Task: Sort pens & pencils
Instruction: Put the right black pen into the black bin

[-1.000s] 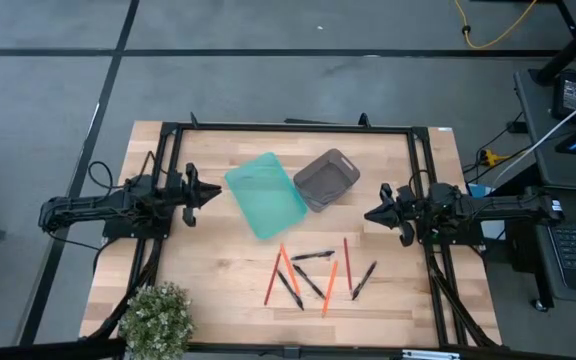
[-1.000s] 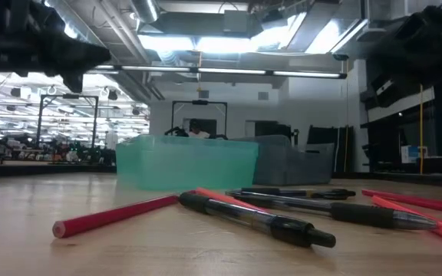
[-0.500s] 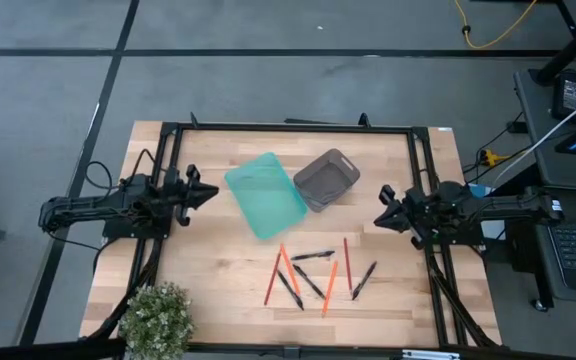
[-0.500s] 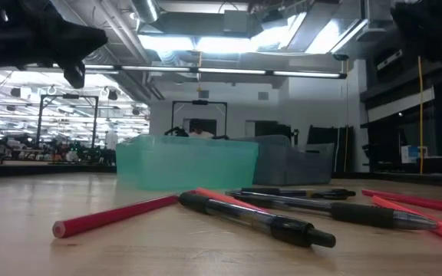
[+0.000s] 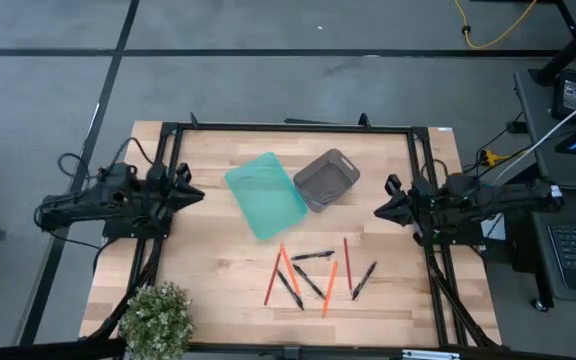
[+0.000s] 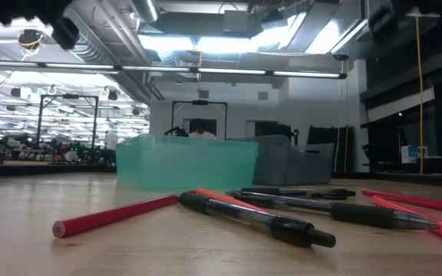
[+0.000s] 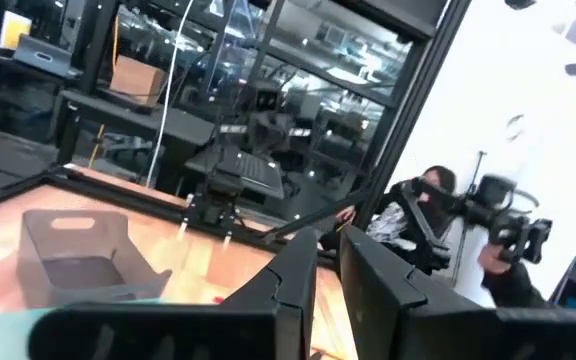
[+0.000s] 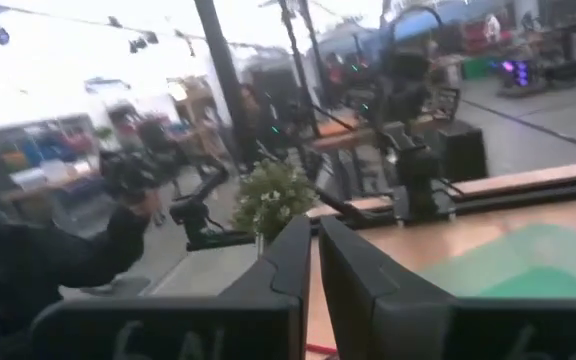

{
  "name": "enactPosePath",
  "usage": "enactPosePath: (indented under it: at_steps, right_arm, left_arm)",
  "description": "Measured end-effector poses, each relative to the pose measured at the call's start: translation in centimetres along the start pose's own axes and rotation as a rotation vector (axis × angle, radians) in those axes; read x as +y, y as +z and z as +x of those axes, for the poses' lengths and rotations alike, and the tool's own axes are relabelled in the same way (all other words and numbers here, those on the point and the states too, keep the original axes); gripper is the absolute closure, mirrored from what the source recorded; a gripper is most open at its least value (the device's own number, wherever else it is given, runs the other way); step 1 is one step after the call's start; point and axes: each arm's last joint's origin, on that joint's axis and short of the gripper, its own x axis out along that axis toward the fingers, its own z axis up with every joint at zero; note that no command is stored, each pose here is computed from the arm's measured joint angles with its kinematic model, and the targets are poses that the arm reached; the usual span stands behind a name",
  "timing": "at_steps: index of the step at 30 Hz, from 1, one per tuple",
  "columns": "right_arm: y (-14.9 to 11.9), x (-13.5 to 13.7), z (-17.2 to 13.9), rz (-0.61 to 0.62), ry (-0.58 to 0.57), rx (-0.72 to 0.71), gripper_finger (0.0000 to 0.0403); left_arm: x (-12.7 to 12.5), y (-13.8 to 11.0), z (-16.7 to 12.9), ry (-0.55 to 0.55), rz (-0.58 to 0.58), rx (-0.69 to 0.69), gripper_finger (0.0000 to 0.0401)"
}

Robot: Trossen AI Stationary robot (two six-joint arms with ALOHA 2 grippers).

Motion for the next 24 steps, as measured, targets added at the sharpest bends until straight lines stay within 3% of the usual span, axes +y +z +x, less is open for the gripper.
enactPosePath:
  at_steps: [6,10,16,24]
  right_arm:
    - [6.4,2.6,3.1,-0.035,-0.167,0.201,0.0374]
    - [8.1,3.7,5.9,0.000,-0.305,0.416,0.0374]
    - [6.3,3.7,9.7,0.168,-0.618,0.831,0.0374]
    - [1.1,3.0,12.1,0.389,-1.122,1.397,0.0374]
  left_arm:
    - [-1.9,3.8,-0.3,0.006,0.046,0.059,0.0358]
    - [-2.4,5.2,-0.2,0.083,0.060,0.190,0.0358]
    - [-2.0,5.6,0.5,0.264,0.073,0.355,0.0358]
    - [-1.4,5.7,1.7,0.378,0.084,0.407,0.0358]
